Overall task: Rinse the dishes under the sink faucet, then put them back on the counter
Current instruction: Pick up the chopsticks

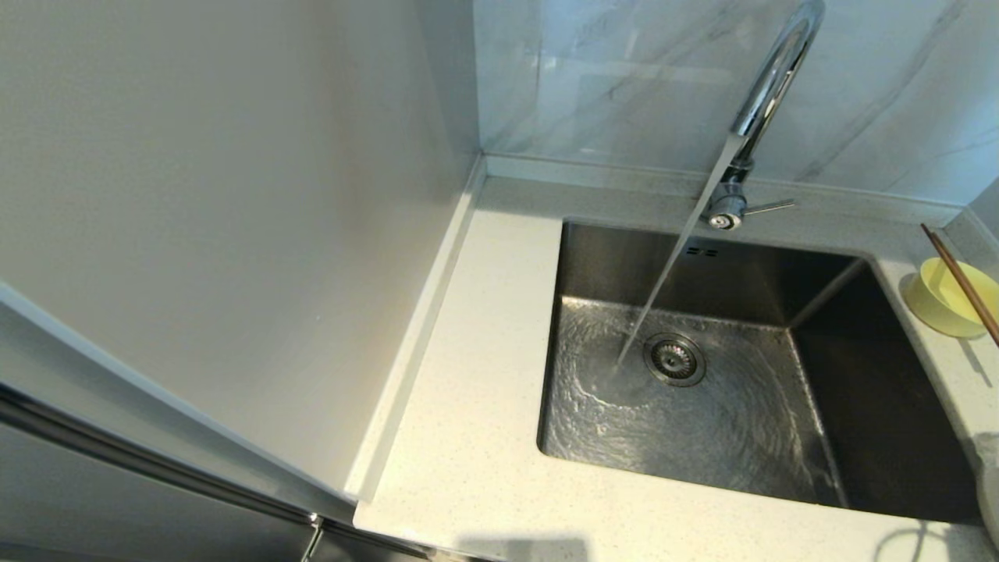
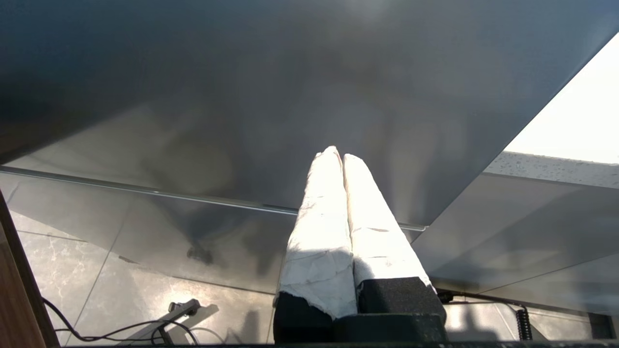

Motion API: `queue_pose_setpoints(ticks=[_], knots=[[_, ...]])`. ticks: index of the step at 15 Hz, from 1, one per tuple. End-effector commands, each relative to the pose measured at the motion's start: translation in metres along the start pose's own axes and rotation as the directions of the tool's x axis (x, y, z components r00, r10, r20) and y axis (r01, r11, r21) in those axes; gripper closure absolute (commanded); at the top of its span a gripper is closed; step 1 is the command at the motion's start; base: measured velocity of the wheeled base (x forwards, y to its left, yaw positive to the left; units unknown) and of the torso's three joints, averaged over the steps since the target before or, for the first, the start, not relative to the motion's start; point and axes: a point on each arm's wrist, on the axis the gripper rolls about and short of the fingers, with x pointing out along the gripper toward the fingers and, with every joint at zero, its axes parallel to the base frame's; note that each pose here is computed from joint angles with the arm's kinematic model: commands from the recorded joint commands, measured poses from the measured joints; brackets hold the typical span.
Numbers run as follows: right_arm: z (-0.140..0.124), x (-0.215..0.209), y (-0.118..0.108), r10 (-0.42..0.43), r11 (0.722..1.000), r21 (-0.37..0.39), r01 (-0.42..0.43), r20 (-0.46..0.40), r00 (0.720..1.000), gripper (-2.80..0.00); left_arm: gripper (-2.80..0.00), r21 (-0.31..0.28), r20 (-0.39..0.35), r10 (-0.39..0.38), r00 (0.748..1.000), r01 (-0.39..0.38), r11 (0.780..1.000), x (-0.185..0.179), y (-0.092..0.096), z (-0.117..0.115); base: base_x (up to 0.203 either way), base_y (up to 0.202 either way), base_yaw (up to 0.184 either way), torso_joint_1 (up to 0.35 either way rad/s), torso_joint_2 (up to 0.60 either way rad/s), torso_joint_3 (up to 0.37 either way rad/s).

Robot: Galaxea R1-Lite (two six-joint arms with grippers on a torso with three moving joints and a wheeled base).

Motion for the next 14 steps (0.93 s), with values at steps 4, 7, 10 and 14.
queue_pose_setpoints(ticks=[4,7,10,14], knots=[[0.042,-0.005,-0.013,-0.027,0.995,0.094,0.020,0.065,0.998,-2.80,0.00,0.000,0.000,0.000,1.000,0.000,1.000,0.000,0.000,0.000,0.000,0.000,0.000,0.000,0.00,0.000],[0.067,0.015,-0.026,-0.028,0.991,0.131,0.024,0.032,0.999,-2.80,0.00,0.000,0.000,-0.001,1.000,0.001,1.000,0.000,0.000,0.000,0.000,0.000,0.000,0.000,0.00,0.000],[0.103,0.051,-0.056,-0.031,0.984,0.176,0.020,0.056,0.998,-2.80,0.00,0.000,0.000,-0.001,1.000,0.001,1.000,0.000,0.000,0.000,0.000,0.000,0.000,0.000,0.00,0.000],[0.133,0.092,-0.117,0.030,0.984,0.171,-0.048,0.106,0.994,-2.80,0.00,0.000,0.000,-0.001,1.000,0.001,1.000,0.000,0.000,0.000,0.000,0.000,0.000,0.000,0.00,0.000]])
